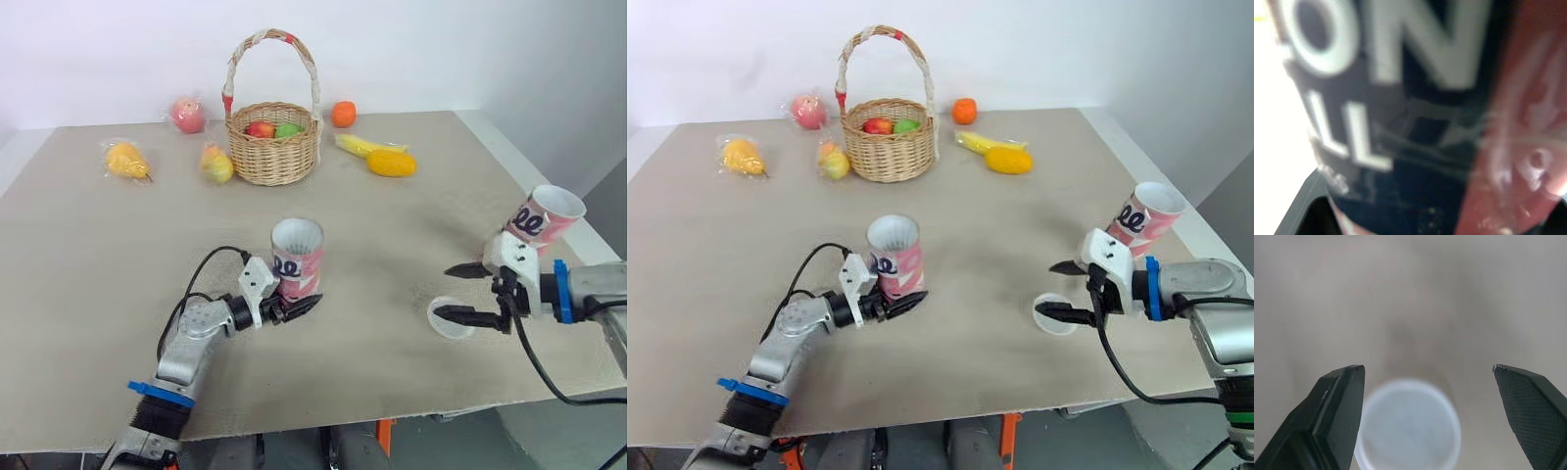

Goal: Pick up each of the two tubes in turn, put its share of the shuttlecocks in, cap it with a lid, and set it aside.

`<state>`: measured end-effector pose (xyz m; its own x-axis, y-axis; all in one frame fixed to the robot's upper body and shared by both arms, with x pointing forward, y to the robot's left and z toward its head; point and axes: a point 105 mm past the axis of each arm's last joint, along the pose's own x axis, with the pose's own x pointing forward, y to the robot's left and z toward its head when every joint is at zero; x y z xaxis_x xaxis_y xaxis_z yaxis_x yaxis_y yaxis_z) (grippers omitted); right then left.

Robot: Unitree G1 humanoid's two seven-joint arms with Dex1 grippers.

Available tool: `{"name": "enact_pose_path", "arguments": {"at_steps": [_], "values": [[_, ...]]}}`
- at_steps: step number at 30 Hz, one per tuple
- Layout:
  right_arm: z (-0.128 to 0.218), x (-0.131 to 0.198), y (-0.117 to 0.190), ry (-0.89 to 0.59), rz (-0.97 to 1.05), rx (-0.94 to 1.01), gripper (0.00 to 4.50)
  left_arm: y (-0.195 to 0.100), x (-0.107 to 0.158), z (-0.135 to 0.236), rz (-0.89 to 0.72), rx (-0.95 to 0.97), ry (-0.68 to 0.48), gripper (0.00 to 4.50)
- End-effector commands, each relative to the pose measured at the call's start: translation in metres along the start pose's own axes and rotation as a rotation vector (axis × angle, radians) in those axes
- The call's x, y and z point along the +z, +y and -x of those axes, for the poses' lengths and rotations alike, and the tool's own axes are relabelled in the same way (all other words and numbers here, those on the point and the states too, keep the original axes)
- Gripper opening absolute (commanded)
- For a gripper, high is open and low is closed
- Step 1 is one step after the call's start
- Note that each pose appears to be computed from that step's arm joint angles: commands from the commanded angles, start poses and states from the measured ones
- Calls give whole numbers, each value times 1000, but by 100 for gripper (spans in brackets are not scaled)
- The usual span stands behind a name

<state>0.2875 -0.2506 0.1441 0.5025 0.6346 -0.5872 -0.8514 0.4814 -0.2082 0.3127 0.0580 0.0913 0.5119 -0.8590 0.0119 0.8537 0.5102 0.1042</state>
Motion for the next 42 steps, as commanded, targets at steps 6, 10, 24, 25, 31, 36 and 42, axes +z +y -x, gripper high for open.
{"name": "enact_pose_path", "arguments": {"at_steps": [6, 10, 24, 25, 31, 36, 42], "values": [[-7, -16, -7, 21, 9, -27, 447, -11, -18, -8, 46, 13, -5, 323], [-13, -20, -3, 31, 12, -5, 363, -15, -14, -12, 49, 1, -19, 323], [-10, 42, -9, -122, 115, 9, 5, -9, -12, -14, 58, -5, -19, 323], [-9, 64, -10, -178, 150, 10, 5, -9, -12, -15, 57, -6, -19, 323], [-12, 210, 13, -522, 383, 111, 5, -8, -11, -18, 49, -17, -16, 323], [-30, 253, 24, -533, 470, 135, 5, -8, -10, -17, 44, -14, -17, 323], [-52, 255, 38, -496, 516, 190, 5, -9, -13, -15, 47, -2, -14, 323]]}}
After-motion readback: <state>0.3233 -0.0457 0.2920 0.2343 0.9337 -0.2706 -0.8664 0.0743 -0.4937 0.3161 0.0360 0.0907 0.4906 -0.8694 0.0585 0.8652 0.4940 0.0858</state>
